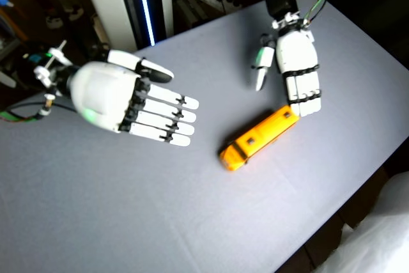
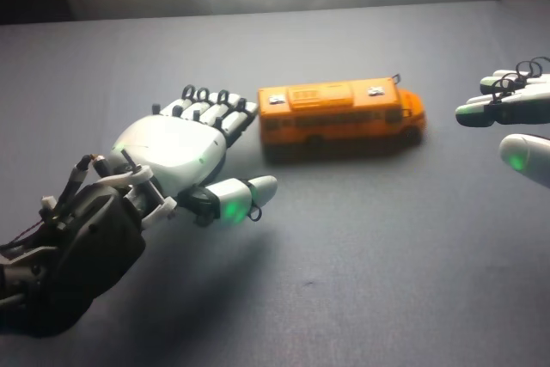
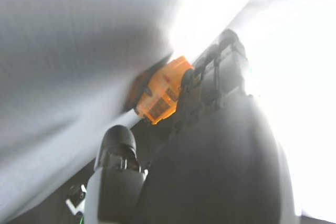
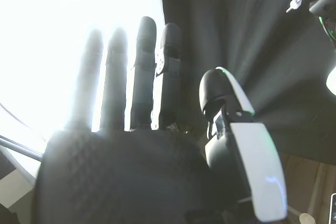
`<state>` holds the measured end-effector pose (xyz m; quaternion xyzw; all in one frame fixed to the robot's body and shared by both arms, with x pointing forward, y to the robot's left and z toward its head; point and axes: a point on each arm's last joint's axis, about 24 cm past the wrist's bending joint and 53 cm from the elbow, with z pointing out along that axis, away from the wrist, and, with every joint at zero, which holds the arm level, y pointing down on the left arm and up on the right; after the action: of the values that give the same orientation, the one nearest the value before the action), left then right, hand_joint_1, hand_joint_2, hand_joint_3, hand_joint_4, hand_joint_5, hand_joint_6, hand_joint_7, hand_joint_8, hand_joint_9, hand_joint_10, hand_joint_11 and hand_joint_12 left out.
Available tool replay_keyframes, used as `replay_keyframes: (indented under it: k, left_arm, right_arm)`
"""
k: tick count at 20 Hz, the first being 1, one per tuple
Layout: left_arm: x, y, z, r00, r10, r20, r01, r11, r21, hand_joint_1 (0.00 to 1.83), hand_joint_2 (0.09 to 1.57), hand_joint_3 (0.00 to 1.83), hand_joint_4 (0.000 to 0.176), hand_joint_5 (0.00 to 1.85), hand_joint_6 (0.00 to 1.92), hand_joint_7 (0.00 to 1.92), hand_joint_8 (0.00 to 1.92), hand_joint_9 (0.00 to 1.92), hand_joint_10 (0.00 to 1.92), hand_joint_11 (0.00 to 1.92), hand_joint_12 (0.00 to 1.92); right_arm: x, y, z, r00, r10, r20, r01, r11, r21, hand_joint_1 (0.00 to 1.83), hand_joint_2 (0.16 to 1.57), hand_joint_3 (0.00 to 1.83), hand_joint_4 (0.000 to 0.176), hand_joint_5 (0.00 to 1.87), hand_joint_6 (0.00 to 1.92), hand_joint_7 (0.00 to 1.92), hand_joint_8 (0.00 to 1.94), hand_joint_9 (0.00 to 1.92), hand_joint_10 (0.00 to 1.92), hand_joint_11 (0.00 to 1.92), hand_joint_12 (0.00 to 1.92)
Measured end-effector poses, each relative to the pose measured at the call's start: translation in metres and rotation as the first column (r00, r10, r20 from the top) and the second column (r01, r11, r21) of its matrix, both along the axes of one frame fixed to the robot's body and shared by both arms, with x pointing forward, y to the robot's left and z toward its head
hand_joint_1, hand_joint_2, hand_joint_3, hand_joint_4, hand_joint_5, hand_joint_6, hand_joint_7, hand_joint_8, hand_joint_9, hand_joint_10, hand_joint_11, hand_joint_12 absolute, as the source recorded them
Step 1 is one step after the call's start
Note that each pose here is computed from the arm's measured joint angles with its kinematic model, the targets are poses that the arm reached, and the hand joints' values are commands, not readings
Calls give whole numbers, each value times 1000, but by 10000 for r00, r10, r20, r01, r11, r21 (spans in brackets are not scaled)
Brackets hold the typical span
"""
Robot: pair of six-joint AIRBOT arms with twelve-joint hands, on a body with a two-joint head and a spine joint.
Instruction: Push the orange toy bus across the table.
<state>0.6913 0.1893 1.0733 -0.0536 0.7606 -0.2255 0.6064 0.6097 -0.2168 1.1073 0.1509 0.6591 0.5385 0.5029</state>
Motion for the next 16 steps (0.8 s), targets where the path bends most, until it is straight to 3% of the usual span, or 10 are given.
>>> replay_keyframes:
  k: [4, 6, 8, 9, 11, 14, 15, 16]
  left_arm:
    - [-5, 7, 16, 9992, 245, 310, -237, 9994, -239, 0, 1306, 0, 0, 52, 10, 5, 1, 3, 1, 10, 3]
    - [-11, 16, 44, 9935, 346, 1082, -302, 9987, -414, 0, 1306, 0, 0, 19, 0, 0, 0, 0, 0, 52, 21]
    - [-18, 26, 66, 9846, 474, 1682, -288, 9934, -1114, 0, 1318, 4, 0, 3, 0, 0, 0, 0, 0, 59, 27]
    - [-27, 30, 79, 9788, 439, 1999, -94, 9854, -1702, 0, 1299, 0, 0, 47, 17, 6, 2, 10, 4, 29, 15]
    - [-40, 30, 97, 9685, 241, 2477, 310, 9758, -2165, 0, 1303, 0, 0, 54, 12, 29, 9, 20, 5, 25, 14]
    - [-62, 24, 134, 9290, -158, 3698, 1106, 9653, -2367, 0, 1334, 11, 0, 103, 7, 85, 7, 63, 6, 63, 35]
    - [-73, 21, 149, 9062, -323, 4216, 1498, 9569, -2487, 0, 1300, 0, 0, 117, 11, 82, 4, 59, 4, 58, 34]
    - [-80, 19, 157, 8931, -430, 4478, 1730, 9517, -2537, 0, 1300, 0, 0, 117, 11, 82, 4, 59, 4, 58, 34]
  right_arm:
    - [0, 0, 0, 10000, -3, -5, 3, 10000, 8, 354, 1454, 2, 0, 714, 1, 649, 1, 462, 3, 372, 18]
    - [0, -1, 0, 10000, -33, -10, 33, 10000, 27, 348, 1464, 4, 0, 701, 0, 640, 0, 456, 0, 372, 18]
    - [1, -5, 2, 9998, -192, 35, 192, 9997, 125, 256, 1460, 2, 0, 695, 0, 651, 2, 458, 1, 358, 11]
    - [3, -9, 8, 9993, -330, 149, 327, 9992, 233, 238, 1456, 0, 0, 677, 0, 632, 0, 453, 0, 345, 5]
    - [3, -14, 25, 9971, -429, 629, 398, 9980, 500, 359, 1455, 0, 0, 678, 1, 628, 0, 464, 3, 362, 12]
    - [1, -23, 52, 9870, -698, 1447, 546, 9928, 1070, 414, 1416, 0, 0, 687, 3, 648, 5, 519, 15, 432, 37]
    - [-1, -25, 63, 9805, -772, 1805, 557, 9911, 1213, 448, 1452, 3, 0, 605, 0, 592, 0, 511, 5, 502, 65]
    - [-3, -27, 69, 9760, -821, 2017, 572, 9904, 1260, 448, 1452, 3, 0, 605, 0, 592, 0, 511, 5, 502, 65]
